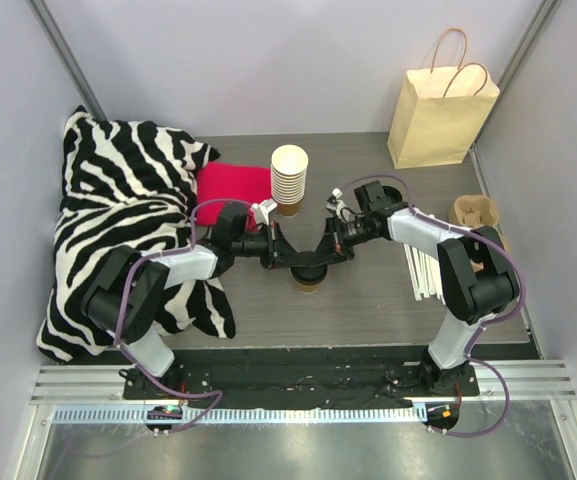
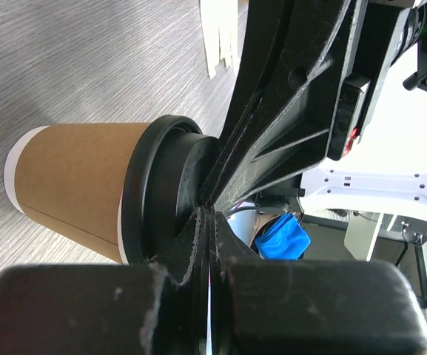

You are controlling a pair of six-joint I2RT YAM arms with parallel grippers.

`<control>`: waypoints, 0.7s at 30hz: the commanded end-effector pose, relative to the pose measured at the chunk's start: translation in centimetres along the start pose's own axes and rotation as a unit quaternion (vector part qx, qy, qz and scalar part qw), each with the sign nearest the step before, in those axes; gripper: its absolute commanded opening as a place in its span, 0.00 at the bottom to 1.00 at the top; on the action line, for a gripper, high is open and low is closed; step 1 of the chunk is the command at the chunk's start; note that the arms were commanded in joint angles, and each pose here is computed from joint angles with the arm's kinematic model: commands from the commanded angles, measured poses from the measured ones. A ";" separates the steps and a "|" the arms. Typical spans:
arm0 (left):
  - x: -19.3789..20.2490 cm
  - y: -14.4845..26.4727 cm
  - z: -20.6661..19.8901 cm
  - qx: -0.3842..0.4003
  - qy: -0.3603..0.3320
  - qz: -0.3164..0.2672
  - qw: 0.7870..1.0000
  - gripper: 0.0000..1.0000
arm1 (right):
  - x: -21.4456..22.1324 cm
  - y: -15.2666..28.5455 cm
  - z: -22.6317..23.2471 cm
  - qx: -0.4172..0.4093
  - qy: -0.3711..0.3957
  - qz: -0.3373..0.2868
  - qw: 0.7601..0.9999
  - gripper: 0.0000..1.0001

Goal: Pack the takeout coffee

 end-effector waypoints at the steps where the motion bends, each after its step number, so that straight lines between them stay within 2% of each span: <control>1: 0.2 0.0 4.3 -0.057 0.030 -0.011 0.998 0.00 | 0.0 0.1 -0.9 0.032 0.003 0.007 0.999 0.01; 7: -0.5 0.3 -0.1 0.002 -0.024 -0.014 1.000 0.00 | -0.7 0.5 1.2 0.017 0.031 0.002 0.999 0.01; 12: 0.1 1.3 -2.8 0.029 -0.038 -0.009 0.999 0.00 | -1.0 0.4 2.5 0.011 0.041 0.002 0.999 0.01; 21: 1.8 2.3 -2.7 0.015 -0.042 -0.005 0.999 0.00 | -1.3 0.9 3.8 0.004 0.048 -0.004 0.999 0.01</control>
Point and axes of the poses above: each gripper's point midway between its finger pads, its own y axis back along the fingers, its own z axis along the line the jaws close on, x = y × z, the point moved 5 cm from there along y, back along the fingers, and after that the axes turned 15 degrees about y, right-handed, at the moved point
